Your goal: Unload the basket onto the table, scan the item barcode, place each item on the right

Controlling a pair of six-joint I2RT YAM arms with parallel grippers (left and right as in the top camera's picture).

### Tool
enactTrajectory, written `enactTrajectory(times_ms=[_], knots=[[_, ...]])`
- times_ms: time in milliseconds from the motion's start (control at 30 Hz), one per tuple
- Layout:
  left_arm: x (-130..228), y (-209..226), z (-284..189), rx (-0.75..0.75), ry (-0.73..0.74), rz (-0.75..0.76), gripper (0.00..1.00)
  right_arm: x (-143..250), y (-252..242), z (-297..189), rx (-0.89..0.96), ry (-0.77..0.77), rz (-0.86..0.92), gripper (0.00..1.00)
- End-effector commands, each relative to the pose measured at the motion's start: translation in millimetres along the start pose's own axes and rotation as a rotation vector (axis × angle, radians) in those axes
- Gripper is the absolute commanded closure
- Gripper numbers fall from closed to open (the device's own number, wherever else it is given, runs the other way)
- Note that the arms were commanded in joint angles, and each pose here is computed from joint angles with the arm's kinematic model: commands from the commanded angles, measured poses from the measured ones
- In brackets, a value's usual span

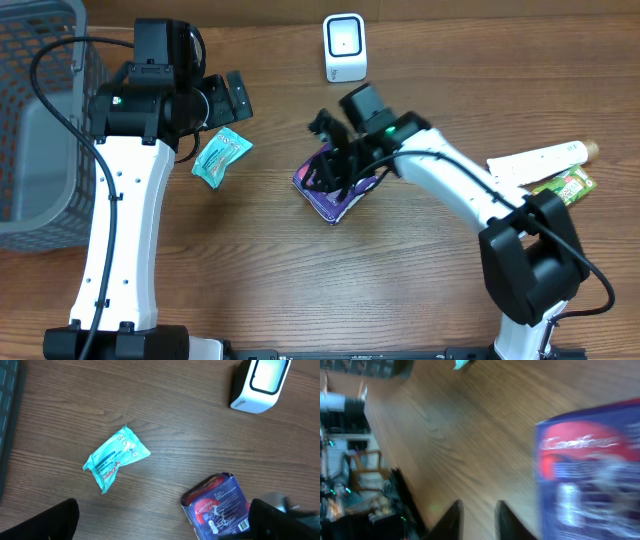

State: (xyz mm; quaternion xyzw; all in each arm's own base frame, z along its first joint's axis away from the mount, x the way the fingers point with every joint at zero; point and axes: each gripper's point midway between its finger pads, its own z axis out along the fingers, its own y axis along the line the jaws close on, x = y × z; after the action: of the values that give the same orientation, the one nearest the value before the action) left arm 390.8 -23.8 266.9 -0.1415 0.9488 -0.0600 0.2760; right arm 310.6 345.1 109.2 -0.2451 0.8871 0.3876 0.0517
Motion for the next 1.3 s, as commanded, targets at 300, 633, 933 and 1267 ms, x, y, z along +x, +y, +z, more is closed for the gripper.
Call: enactTrajectory(times_ms=[300,633,933,1267], knots=[[-2.2,-1.6,0.2,0.005,-0.002,0.02,0.0,55.8,-44.6,51.2,0.476,-0.004,0.483,0.96],[-2.2,-1.6,0.2,0.005,-0.002,0.02,0.0,59.9,-96.5,11.8,0.623,-0.022,0.609,0.96],[-2.2,-1.6,0.2,0.005,-0.002,0.02,0.0,18.7,-180.5,-56.9,0.707,-0.235,0.694,0.96],[-2.2,-1.6,0.2,0.005,-0.002,0.02,0.0,-59.1,-184.3,-79.8,0.419,-0.466,0.572,0.56]])
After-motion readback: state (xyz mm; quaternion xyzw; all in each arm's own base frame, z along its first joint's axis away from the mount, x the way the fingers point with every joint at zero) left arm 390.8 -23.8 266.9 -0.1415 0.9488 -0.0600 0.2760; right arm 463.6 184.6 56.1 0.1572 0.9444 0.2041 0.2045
